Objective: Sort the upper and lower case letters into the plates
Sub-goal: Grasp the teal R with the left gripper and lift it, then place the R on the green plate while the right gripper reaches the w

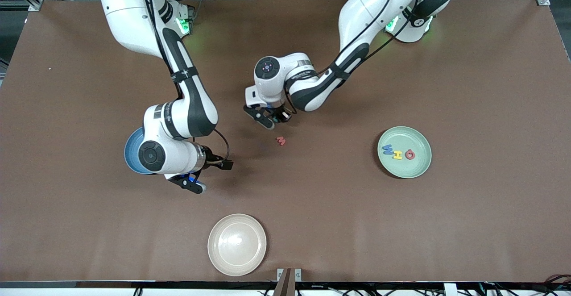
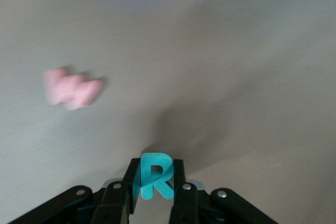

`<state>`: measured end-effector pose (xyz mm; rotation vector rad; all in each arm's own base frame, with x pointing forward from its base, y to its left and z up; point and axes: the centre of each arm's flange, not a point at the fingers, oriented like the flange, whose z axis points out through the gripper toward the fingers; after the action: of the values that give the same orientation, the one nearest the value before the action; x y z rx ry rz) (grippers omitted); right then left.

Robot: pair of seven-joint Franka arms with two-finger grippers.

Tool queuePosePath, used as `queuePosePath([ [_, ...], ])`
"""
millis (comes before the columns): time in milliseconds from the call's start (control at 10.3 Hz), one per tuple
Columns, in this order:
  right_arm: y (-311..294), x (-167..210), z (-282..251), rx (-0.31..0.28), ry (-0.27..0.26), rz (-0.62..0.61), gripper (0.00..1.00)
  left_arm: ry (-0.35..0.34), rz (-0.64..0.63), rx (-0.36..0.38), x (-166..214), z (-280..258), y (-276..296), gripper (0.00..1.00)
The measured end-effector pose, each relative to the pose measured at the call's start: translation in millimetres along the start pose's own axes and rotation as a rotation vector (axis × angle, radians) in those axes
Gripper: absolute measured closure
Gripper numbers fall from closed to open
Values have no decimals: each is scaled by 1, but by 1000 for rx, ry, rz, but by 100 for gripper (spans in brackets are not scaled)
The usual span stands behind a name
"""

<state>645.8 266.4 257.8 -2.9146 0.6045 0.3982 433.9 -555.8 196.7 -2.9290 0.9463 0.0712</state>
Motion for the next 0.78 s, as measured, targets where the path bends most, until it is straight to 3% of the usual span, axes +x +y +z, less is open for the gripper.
queuePosePath([
  [291, -20, -19, 9, -6, -12, -39, 0, -104, -276, 83, -7, -104, -77, 71],
  [485, -52, -50, 26, -38, 16, -159, 0, -137, -434, 135, -20, -161, -161, 71],
  [777, -102, -107, 46, -86, 99, -374, 0, -225, -623, 134, -42, -133, -303, 71],
])
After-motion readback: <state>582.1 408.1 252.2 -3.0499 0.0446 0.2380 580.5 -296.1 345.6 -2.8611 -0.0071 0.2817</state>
